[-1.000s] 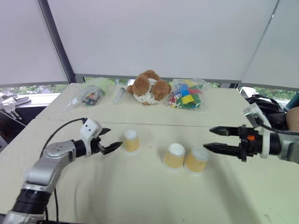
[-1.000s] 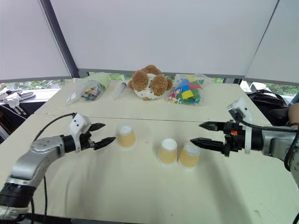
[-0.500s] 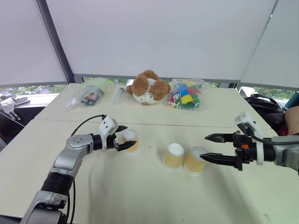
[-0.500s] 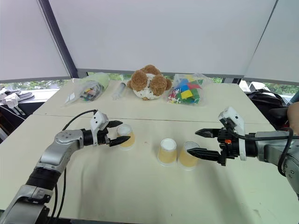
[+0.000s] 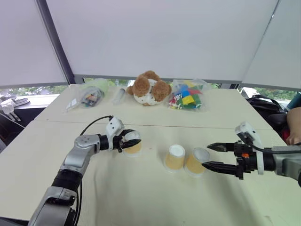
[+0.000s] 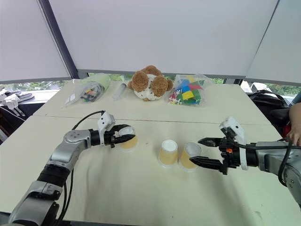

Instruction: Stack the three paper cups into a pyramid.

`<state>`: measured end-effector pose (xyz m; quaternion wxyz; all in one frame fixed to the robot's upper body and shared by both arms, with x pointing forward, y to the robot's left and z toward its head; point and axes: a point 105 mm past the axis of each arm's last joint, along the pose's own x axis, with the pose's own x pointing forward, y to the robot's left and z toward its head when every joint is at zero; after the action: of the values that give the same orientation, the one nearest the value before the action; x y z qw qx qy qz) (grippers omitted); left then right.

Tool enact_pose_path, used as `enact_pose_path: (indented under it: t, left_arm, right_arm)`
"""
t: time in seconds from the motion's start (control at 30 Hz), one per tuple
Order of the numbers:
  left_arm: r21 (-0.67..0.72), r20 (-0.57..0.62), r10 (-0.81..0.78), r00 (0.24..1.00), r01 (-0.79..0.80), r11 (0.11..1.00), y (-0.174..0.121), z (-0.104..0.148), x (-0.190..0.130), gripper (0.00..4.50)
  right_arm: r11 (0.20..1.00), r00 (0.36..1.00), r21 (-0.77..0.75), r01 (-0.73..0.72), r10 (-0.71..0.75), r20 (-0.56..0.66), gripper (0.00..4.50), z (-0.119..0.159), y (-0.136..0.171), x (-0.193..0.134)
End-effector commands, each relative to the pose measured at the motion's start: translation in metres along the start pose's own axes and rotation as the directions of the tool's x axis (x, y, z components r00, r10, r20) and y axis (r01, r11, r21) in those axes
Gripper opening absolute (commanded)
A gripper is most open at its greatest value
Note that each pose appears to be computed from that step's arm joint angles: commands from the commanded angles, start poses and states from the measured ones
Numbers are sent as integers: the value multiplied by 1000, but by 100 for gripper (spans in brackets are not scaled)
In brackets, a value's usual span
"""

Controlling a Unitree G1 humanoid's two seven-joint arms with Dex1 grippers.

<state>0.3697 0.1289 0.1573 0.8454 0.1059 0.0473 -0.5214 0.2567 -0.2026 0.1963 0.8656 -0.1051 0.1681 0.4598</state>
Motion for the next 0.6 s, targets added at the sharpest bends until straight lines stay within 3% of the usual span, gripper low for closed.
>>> enact_pose_path:
  t: [0.03, 0.13, 0.27, 0.4, 0.6]
  left_arm:
    - [57, 59, -81, 995, 78, 995, 5, 55, -21, 209]
    - [152, 65, -182, 981, 171, 973, 12, 109, -24, 209]
    - [219, 121, -317, 941, 286, 933, 0, 152, 2, 209]
    - [241, 165, -485, 859, 442, 864, -34, 167, 47, 209]
    - [259, 181, -616, 766, 567, 782, -70, 162, 95, 209]
  right_arm:
    - [997, 998, -55, 61, -60, 21, 450, 13, -7, -14]
    - [993, 995, -58, 101, -99, 31, 450, 18, -14, -21]
    - [989, 991, -73, 132, -129, 45, 450, 24, -15, -26]
    - [986, 987, -60, 157, -155, 46, 450, 22, -10, -30]
    - [982, 983, -40, 185, -185, 7, 450, 10, 3, -37]
